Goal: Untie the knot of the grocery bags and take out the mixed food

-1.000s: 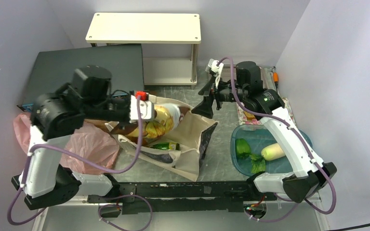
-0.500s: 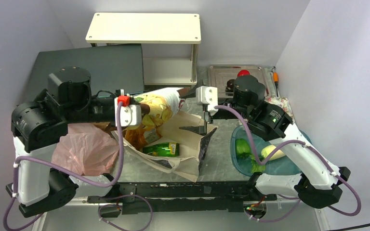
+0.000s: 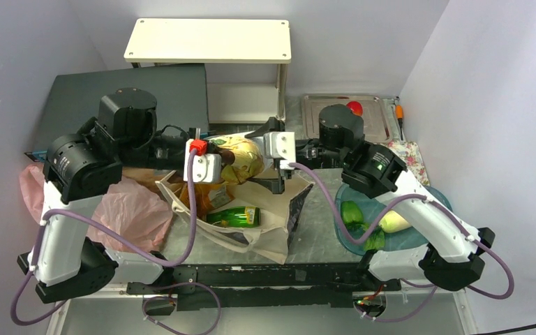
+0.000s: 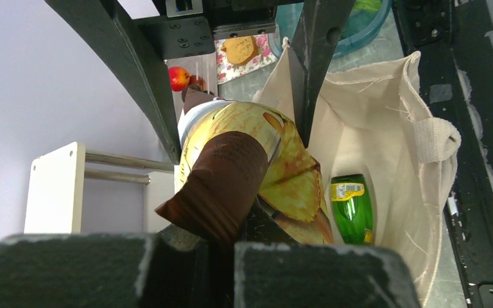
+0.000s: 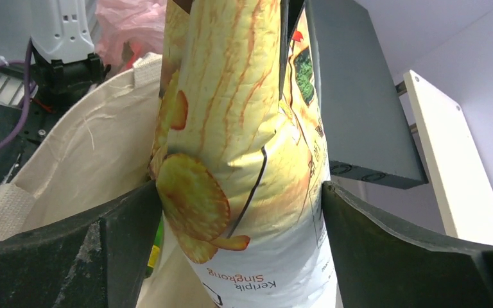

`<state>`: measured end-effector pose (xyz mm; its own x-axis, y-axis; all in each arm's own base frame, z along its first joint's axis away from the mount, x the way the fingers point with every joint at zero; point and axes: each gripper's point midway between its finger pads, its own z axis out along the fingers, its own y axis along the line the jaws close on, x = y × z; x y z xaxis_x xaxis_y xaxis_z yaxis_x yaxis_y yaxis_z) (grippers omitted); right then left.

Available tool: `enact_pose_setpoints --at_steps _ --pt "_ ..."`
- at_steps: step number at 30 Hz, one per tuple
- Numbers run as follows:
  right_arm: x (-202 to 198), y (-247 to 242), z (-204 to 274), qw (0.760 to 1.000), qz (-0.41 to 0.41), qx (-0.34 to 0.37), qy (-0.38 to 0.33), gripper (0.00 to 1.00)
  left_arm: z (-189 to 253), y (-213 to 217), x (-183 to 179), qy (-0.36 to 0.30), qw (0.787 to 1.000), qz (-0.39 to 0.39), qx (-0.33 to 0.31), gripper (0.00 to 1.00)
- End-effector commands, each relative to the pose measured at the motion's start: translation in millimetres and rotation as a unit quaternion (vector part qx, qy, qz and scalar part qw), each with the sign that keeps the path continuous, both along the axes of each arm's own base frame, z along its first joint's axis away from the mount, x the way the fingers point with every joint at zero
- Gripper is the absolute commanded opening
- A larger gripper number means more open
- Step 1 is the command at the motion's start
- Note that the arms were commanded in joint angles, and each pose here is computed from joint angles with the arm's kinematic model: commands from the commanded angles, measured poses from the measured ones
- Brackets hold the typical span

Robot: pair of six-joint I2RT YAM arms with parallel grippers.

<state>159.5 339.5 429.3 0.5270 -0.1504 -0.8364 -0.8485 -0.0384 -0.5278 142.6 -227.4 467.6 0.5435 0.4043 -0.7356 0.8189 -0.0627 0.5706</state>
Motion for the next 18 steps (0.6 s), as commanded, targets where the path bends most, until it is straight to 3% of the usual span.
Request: enact_pose_setpoints --at_steps 1,4,6,9,11,13,14,15,18 --pt "1.8 10.5 9.7 0.999 0.022 0.000 -0.038 0.82 51.0 -16.3 2.0 -0.107 0.991 -0.038 -0.075 0.00" --pt "7.3 10.8 11.0 1.000 0.002 0.004 -0.020 0.52 59.5 -15.1 12.3 -0.118 0.989 -0.008 -0.091 0.00" --pt "9.2 8.4 11.8 1.000 -0.013 0.012 -0.006 0.27 63.4 -12.1 20.2 -0.131 0.986 0.017 -0.103 0.02" --pt "13.6 5.8 16.9 0.998 -0.041 0.033 0.021 0.00 80.4 -6.2 33.7 -0.153 0.976 0.063 -0.141 0.20" --pt "21.4 3.8 26.5 0.996 -0.064 0.055 0.038 0.00 94.3 0.9 48.2 -0.160 0.966 0.112 -0.169 0.58" --pt "35.8 -0.4 37.5 0.990 -0.096 0.080 0.066 0.00 117.8 16.7 73.4 -0.186 0.939 0.194 -0.215 0.85" --pt "44.8 -4.4 44.8 0.985 -0.112 0.099 0.087 0.00 133.2 32.4 86.6 -0.203 0.914 0.250 -0.246 0.94" --pt "54.0 -10.6 53.9 0.978 -0.127 0.122 0.112 0.00 145.4 46.1 98.6 -0.217 0.890 0.296 -0.271 0.99" --pt "88.1 -34.2 85.5 0.947 -0.173 0.199 0.186 0.00 178.8 90.1 116.6 -0.237 0.823 0.391 -0.336 0.99"
